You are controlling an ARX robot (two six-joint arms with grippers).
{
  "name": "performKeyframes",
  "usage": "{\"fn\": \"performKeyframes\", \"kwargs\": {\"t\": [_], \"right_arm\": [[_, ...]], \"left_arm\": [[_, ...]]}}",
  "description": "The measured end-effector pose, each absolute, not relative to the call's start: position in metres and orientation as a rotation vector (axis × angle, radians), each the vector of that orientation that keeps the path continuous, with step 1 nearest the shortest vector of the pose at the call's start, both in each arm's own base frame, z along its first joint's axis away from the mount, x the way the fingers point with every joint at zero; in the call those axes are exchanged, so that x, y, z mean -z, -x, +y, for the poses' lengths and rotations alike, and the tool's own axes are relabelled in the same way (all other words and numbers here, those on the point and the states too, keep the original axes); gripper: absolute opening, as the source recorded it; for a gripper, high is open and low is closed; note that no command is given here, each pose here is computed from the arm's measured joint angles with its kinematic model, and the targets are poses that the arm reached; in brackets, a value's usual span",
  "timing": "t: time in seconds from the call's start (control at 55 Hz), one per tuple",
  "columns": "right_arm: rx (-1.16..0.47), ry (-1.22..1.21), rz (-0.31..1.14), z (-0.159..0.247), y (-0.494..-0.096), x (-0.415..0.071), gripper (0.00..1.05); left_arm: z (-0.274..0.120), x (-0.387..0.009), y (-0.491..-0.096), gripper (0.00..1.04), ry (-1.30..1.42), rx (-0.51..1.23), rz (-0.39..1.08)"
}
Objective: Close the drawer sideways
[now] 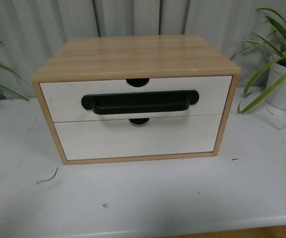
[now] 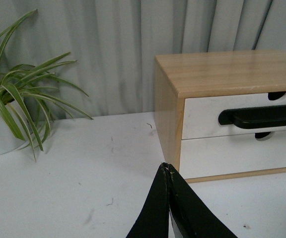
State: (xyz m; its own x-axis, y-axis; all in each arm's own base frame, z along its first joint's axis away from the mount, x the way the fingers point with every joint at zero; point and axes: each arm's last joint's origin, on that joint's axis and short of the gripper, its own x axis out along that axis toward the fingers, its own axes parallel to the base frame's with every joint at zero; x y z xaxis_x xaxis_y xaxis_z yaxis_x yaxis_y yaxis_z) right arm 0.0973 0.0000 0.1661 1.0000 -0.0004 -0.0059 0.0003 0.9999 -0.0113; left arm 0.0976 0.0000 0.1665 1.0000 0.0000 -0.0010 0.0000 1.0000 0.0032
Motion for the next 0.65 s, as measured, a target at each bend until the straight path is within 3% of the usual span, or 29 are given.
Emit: {"fn": "performKeyframes", "kwargs": {"t": [0.309,0.345,0.436,0.545,0.564,0.618,0.636,0.655], "right_arm": [[0.000,0.011,-0.004,0.0000,-0.0972,-0.1670,0.02],[0.000,0.011,-0.004,0.0000,-0.0972,-0.1670,0.07],[0.000,0.011,-0.004,0.0000,-0.0972,-0.1670,0.33],[0.000,0.011,-0.004,0.0000,-0.0972,-0.1670,0.53],[0.000,0.011,-0.004,0.0000,-0.0972,-0.1670,0.58],[0.000,0.011,-0.004,0.0000,-0.0972,-0.1670,0.97],[0.000,0.010,-0.004,0.0000,-0.0972,-0.1670,0.99],[0.000,0.010,-0.004,0.0000,-0.0972,-0.1670,0.98]], "left_arm": [[0.0000,-0.1665,-0.0976,0.02,-0.004,0.000,0.001],[0.0000,-0.1666,-0.0976,0.04,-0.002,0.000,0.001],[0.0000,-0.1665,-0.0976,0.29,-0.002,0.000,0.001],[0.0000,-0.1666,-0.0976,0.49,-0.002,0.000,0.001],[0.0000,-0.1665,-0.0976,0.55,-0.002,0.000,0.001],[0.0000,-0.1665,-0.0976,0.92,-0.002,0.000,0.001],[0.0000,-0.1665,-0.0976,1.00,-0.003,0.000,0.001],[0.0000,-0.1665,-0.0976,0.97,-0.003,0.000,0.001]]}}
